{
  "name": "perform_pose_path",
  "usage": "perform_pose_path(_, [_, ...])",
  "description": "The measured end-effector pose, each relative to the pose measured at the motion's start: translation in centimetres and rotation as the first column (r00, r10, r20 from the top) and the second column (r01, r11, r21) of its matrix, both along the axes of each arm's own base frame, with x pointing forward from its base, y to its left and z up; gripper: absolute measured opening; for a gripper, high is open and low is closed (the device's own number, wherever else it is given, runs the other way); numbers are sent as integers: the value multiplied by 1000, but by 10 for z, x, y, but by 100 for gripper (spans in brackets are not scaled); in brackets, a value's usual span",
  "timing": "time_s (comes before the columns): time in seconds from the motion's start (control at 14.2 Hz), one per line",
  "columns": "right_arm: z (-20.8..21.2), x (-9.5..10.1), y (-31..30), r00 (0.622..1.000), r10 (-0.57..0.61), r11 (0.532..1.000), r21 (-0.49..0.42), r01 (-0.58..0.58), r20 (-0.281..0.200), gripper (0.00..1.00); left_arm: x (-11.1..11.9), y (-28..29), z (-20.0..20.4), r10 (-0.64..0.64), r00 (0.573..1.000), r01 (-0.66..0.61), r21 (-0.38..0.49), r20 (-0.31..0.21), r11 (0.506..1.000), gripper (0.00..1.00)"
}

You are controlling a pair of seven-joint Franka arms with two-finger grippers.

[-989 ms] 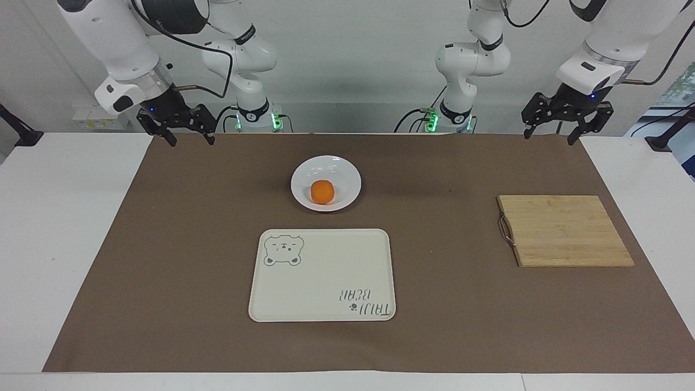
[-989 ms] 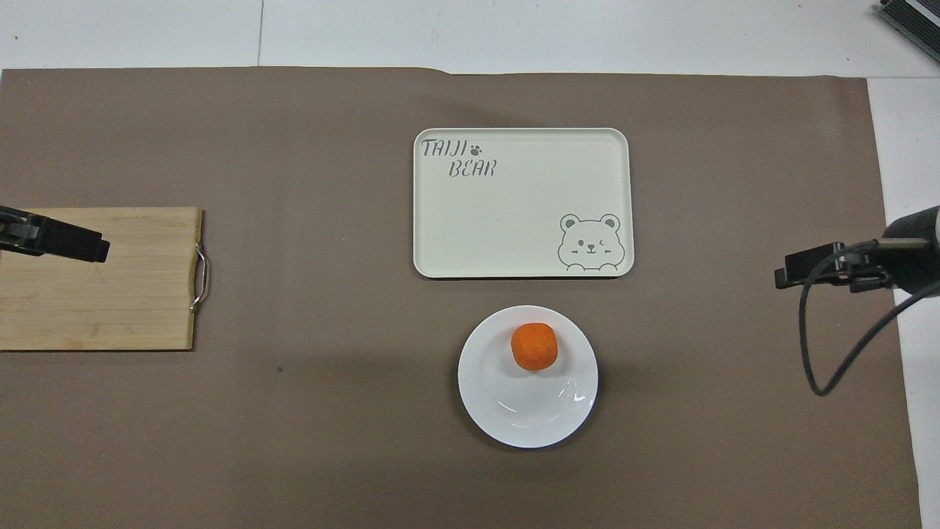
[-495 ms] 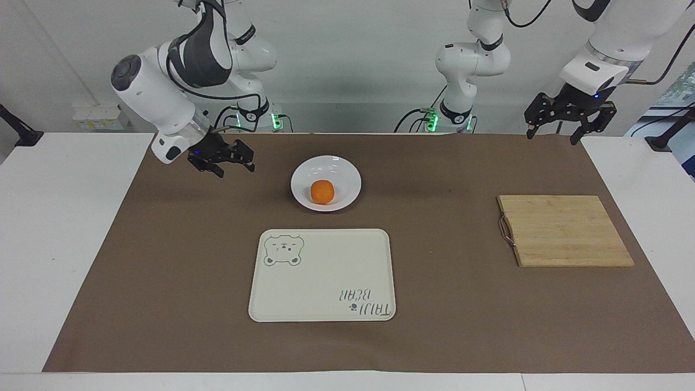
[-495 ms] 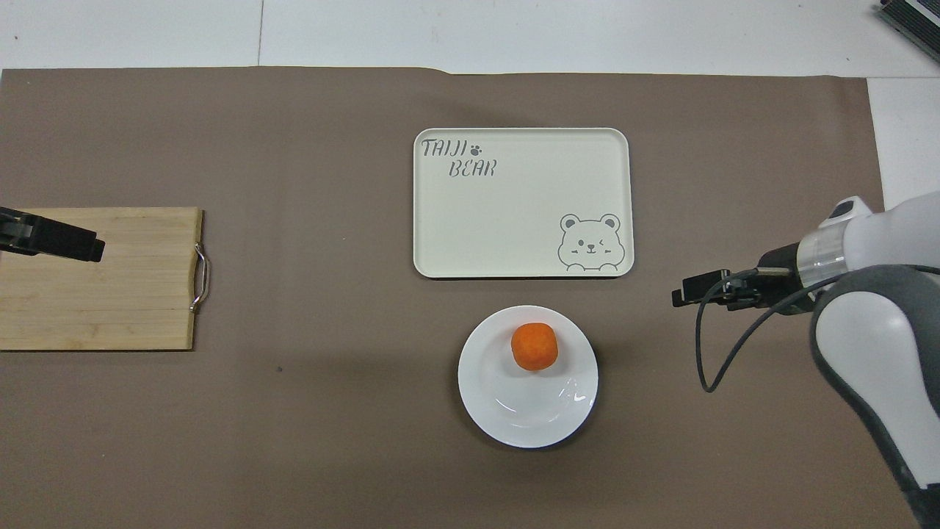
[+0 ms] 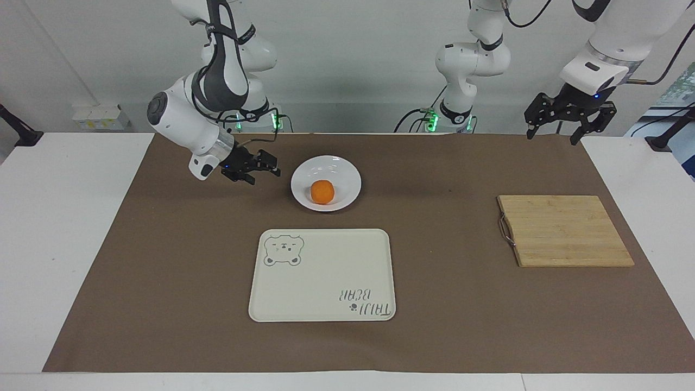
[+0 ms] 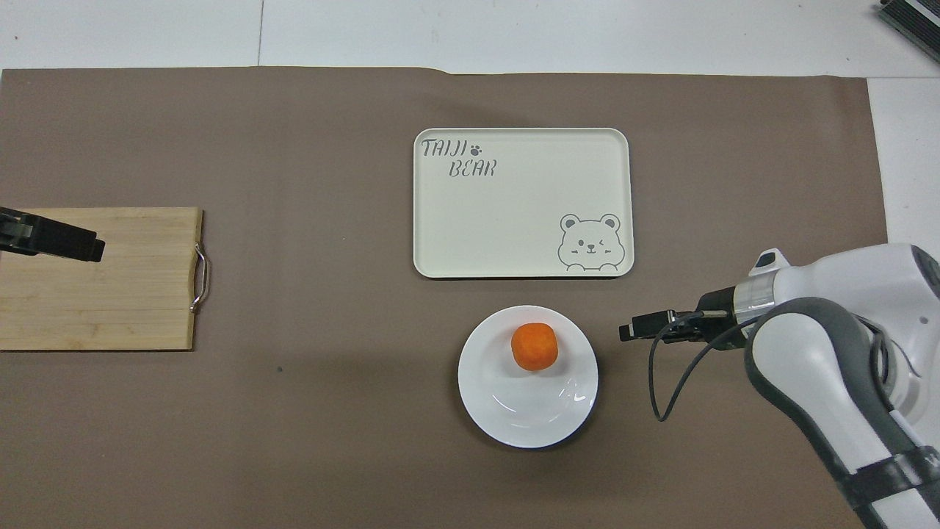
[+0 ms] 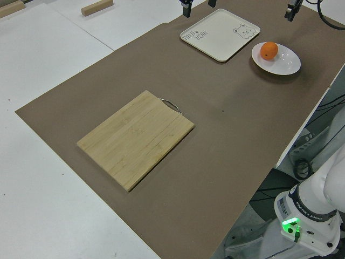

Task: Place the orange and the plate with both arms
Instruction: 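Reach the right gripper to the plate rim and grip it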

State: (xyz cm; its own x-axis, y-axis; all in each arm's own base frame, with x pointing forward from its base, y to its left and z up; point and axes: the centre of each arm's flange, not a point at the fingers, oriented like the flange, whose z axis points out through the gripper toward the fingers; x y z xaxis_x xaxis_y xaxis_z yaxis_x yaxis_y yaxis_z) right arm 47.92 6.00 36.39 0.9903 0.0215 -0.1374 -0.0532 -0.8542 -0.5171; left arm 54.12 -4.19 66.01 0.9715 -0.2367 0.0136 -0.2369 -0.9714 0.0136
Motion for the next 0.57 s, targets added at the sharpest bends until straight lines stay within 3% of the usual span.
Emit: perform_pose_path(0.57, [-58, -38, 24, 999, -50, 986, 159, 46, 22, 100, 0, 0, 0, 0, 1000, 0, 0, 0, 1000, 100])
